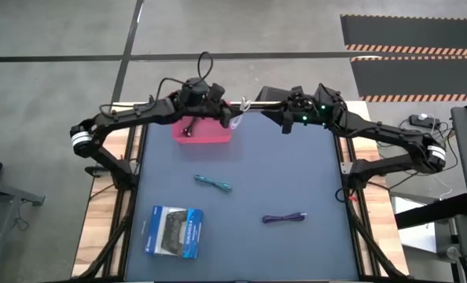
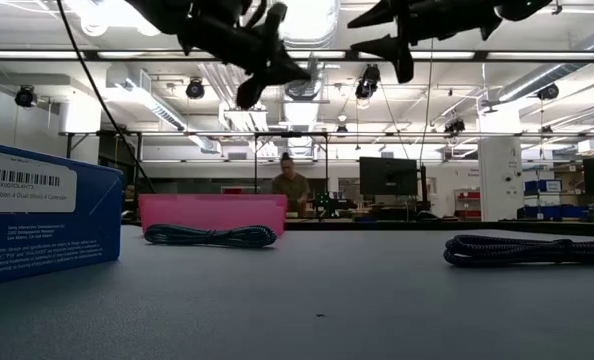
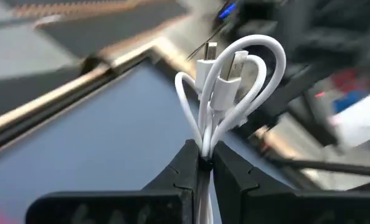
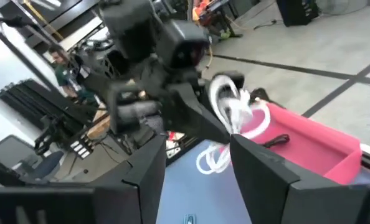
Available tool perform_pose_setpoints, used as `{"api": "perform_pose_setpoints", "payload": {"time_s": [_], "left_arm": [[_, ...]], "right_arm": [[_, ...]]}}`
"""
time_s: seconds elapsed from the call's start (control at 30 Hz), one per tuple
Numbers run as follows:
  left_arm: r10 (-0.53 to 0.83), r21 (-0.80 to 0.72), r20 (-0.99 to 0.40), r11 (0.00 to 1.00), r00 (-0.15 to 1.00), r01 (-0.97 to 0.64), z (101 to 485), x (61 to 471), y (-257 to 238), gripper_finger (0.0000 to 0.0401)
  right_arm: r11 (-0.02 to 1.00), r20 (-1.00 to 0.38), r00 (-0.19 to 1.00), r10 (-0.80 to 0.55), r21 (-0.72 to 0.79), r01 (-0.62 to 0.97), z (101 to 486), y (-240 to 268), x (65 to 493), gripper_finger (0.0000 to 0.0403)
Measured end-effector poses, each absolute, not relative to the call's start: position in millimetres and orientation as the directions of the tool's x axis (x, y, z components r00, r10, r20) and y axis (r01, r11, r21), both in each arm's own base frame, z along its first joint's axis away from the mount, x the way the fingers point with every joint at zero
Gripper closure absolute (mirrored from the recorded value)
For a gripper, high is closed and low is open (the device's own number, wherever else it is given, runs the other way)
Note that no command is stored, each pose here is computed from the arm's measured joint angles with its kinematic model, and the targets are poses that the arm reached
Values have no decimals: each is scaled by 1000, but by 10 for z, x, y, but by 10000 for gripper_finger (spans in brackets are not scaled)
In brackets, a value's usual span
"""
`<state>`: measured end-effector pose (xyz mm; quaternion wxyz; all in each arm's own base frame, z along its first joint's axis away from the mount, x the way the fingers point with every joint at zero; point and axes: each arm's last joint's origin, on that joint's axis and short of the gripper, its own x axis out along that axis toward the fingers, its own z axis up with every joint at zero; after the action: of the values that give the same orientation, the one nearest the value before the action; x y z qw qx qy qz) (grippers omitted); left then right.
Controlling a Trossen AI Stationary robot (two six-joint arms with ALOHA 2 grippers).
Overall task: Pick and place USB-C Cables
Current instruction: Put the white charger cable into the pink bin
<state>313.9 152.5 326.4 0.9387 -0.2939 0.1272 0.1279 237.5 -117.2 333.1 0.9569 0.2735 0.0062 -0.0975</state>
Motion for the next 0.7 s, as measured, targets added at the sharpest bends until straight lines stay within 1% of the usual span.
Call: {"api": "perform_pose_setpoints", "payload": {"time_s": [0.1,0.17,0.27,0.37,0.5,0.6,0.7], "left_arm": [[181,-471,-443,786,878,-400,3258,3068,1554,389],[224,-408,-518,783,825,-469,3289,3021,1559,389],[307,-291,-617,767,725,-572,3327,2936,1572,389],[367,-216,-677,729,638,-649,3394,2852,1594,389],[409,-140,-741,681,533,-718,3487,2735,1606,389],[418,-127,-768,643,485,-755,3535,2665,1624,389],[413,-118,-785,631,461,-767,3593,2610,1639,389]], "right_arm": [[832,-62,980,-191,519,195,3427,-1167,2342,240],[837,-61,979,-192,511,196,3496,-1166,2335,244],[841,-98,977,-190,498,214,3577,-1168,2339,248],[845,-154,969,-194,476,245,3652,-1174,2346,250],[859,-194,961,-198,437,265,3801,-1181,2355,250],[874,-201,960,-197,408,265,3921,-1189,2368,250],[885,-193,961,-200,385,261,4036,-1196,2373,250]]}}
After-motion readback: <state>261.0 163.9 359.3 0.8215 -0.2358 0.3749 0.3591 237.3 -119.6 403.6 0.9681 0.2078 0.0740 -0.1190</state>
